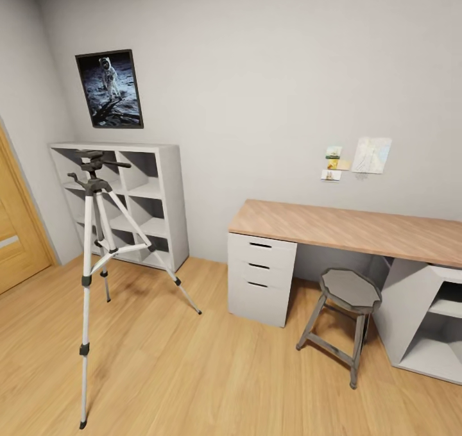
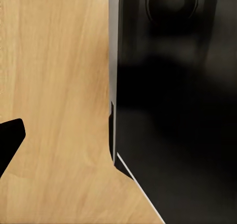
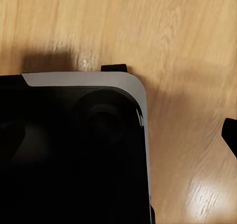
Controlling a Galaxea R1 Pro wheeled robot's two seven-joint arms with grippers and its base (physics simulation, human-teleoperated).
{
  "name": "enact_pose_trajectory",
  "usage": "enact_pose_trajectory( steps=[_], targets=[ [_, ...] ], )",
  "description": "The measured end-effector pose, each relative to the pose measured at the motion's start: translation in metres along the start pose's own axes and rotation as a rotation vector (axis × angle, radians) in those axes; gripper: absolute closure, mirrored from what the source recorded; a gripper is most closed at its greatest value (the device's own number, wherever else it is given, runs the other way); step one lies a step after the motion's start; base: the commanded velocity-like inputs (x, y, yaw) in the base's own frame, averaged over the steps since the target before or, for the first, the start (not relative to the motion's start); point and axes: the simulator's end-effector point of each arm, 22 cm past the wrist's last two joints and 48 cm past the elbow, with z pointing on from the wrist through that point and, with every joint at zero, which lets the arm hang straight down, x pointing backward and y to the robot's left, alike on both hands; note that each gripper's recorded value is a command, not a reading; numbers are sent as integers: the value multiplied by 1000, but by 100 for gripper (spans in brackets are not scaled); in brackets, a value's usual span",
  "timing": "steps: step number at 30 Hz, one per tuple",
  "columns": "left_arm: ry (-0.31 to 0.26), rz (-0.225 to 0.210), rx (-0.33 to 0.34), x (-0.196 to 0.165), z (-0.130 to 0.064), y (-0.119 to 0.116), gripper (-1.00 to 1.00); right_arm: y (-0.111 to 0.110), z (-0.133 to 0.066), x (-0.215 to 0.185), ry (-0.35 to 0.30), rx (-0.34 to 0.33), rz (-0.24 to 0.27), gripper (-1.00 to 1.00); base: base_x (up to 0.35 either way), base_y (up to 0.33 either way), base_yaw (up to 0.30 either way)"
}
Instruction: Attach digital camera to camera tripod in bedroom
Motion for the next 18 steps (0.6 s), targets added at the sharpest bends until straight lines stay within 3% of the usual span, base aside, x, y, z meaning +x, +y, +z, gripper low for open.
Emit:
enact_pose_trajectory(
  steps=[2, 5, 7, 9, 13, 18],
  targets=[
    [-5, 0, -3, -2, 0, 2, -100, 0, 0, 0, 0, 0, -2, -100, 0, 0, 0],
    [-61, 1, -32, -28, -1, 26, -100, 1, 0, 0, 2, -2, -9, -100, 0, 0, 0],
    [-146, 4, -67, -70, -7, 52, -100, 1, 1, -7, -14, -3, -15, -100, 0, 0, 0],
    [-224, 0, -85, -108, -15, 66, -100, -1, 3, -38, -80, 5, -20, -100, 0, 0, 0],
    [-365, -42, -117, -182, -40, 85, -100, -10, -2, -135, -282, 43, -18, -100, 0, 0, 0],
    [-430, -68, -135, -252, -80, 92, -100, -22, -35, -246, -525, 102, 1, -100, 0, 0, 0]
  ],
)
